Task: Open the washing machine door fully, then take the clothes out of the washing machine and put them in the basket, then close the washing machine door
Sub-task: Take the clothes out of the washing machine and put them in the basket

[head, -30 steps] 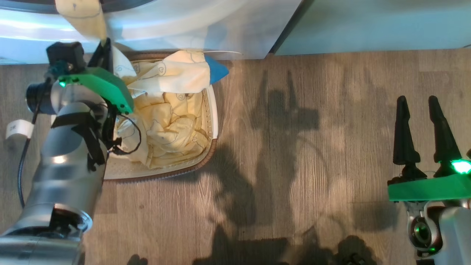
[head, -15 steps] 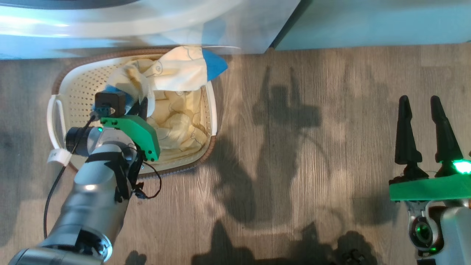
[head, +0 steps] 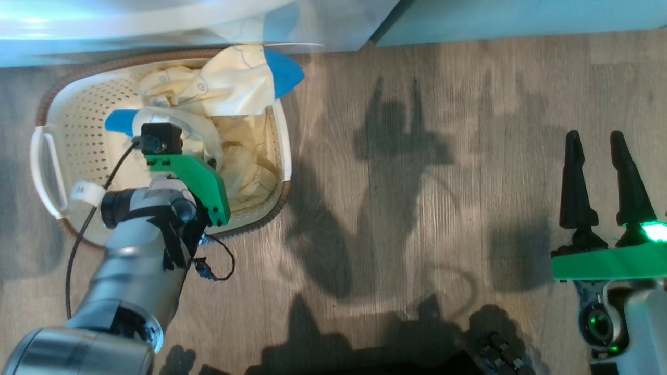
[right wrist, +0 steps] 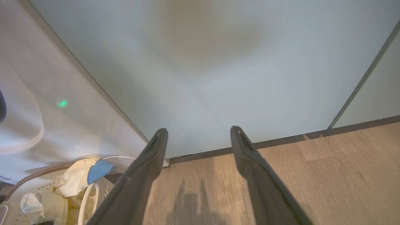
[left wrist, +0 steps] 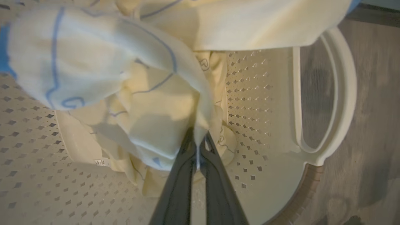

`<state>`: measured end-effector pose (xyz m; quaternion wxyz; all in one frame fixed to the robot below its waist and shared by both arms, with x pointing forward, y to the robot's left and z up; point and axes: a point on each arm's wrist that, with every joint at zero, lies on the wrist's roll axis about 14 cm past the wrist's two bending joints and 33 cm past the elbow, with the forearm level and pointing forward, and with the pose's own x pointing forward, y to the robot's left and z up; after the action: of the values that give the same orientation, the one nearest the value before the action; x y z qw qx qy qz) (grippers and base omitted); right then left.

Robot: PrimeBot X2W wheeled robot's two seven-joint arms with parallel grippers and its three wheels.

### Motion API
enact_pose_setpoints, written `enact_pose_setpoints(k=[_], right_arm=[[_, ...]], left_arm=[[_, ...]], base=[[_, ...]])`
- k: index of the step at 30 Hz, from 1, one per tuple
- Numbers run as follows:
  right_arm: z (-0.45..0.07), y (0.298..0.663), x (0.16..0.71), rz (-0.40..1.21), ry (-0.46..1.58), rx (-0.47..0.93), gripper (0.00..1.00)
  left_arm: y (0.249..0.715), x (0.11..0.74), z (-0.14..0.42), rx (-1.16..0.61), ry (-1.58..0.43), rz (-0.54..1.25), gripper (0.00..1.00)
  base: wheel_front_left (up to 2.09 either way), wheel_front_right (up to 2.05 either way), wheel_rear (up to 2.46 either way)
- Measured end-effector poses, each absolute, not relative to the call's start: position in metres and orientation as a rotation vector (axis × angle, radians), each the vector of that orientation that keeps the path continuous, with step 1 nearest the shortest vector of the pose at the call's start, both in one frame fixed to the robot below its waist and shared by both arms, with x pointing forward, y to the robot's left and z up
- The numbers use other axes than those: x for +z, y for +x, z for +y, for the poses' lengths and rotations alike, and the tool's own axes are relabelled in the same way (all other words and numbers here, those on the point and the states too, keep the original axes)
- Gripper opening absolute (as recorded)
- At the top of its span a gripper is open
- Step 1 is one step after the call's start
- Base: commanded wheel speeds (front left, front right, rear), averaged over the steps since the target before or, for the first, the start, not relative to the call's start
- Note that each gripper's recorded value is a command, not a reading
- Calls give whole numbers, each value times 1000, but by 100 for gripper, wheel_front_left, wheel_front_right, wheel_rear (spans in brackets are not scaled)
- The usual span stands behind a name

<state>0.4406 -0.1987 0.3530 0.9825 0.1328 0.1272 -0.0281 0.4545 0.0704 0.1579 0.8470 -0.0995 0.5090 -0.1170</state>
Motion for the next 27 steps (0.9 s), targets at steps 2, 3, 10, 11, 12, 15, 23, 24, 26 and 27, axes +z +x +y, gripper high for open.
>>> enact_pose_setpoints(k=[2,3,10,11,12,15,23,24,26,27], right_arm=[[-200,442,352,256,264,-58,100],[-201,443,352,253,263,-59,100],[-205,445,352,252,263,-71,100],[-205,445,352,249,264,-71,100],[-204,446,352,247,266,-69,100],[-201,449,355,237,263,-56,100],[-194,458,369,193,243,-26,100],[-193,458,372,187,238,-23,100],[-192,460,377,173,230,-16,100],[-190,461,380,165,227,-11,100]], left_arm=[[450,152,68,-247,-219,1117,0],[446,149,68,-243,-229,1143,0],[438,142,71,-216,-243,1198,100],[440,144,73,-210,-243,1185,100],[441,146,75,-205,-241,1170,100],[446,153,81,-208,-215,1119,100],[467,190,95,-173,-202,896,100],[466,195,98,-165,-203,877,100],[467,205,102,-154,-208,835,100],[469,211,105,-146,-209,812,100]], base=[[0,0,0],[0,0,0],[0,0,0],[0,0,0],[0,0,0],[0,0,0],[0,0,0],[0,0,0],[0,0,0],[0,0,0]])
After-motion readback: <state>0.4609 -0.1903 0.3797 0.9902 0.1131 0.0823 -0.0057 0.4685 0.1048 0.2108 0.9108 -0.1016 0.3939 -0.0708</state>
